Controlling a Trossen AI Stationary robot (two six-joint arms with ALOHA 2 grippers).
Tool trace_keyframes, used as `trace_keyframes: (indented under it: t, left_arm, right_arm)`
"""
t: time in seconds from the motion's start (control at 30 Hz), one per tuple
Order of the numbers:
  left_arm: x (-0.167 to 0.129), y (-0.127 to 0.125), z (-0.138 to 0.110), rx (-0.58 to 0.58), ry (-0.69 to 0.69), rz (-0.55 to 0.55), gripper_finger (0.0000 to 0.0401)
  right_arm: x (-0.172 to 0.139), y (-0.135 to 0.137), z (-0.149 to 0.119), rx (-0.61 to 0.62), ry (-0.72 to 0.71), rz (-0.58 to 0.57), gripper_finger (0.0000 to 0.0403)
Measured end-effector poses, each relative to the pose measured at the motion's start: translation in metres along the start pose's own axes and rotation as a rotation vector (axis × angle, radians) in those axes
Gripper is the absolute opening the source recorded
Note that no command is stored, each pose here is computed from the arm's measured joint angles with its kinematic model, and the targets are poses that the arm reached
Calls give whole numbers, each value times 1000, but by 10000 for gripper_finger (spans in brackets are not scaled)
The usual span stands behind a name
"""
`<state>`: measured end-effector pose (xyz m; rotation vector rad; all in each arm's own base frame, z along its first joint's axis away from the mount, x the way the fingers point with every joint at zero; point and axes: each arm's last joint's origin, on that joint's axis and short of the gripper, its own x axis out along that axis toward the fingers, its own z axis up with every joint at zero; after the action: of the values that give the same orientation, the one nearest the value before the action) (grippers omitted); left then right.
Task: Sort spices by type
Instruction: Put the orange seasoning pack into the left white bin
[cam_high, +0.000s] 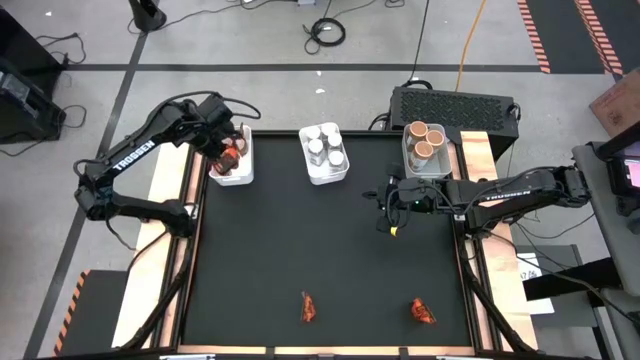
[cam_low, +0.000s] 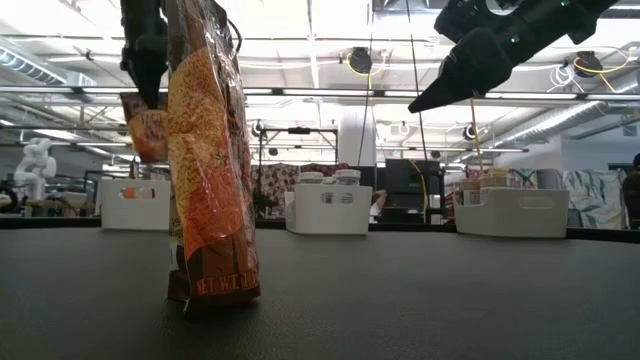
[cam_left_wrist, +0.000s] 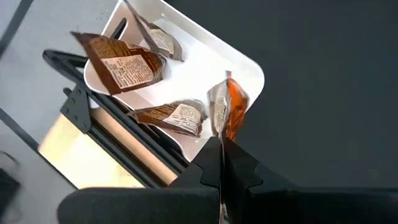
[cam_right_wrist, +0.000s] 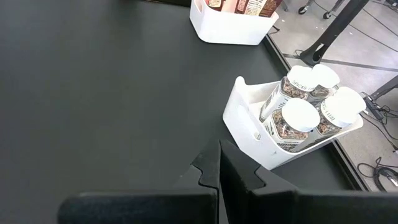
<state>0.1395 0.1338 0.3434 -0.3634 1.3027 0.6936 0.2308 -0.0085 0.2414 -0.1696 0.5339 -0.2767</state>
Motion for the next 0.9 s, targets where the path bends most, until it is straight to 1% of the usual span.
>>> trace_keyframes:
  t: [0.07,0.17,0.3,0.43,0.53,0.7,0.77,0.9]
  left_arm:
    - [7,-1,1,68,24,2,0]
    - [14,-1,6,130,33,6,0]
    - [17,-1,18,126,-50,20,0]
    - [21,4,25,73,-66,43,0]
    - [28,7,26,21,-4,39,0]
    - [41,8,32,-2,60,29,0]
    - [47,8,35,-55,72,30,0]
    - [57,7,40,-118,121,26,0]
  right_arm:
    - [0,0,0,0,0,0,0]
    - [0,0,0,0,0,0,0]
    - [0,0,0,0,0,0,0]
    - [0,0,0,0,0,0,0]
    - [0,0,0,0,0,0,0]
    - [0,0,0,0,0,0,0]
    - [0,0,0,0,0,0,0]
    - [0,0,0,0,0,0,0]
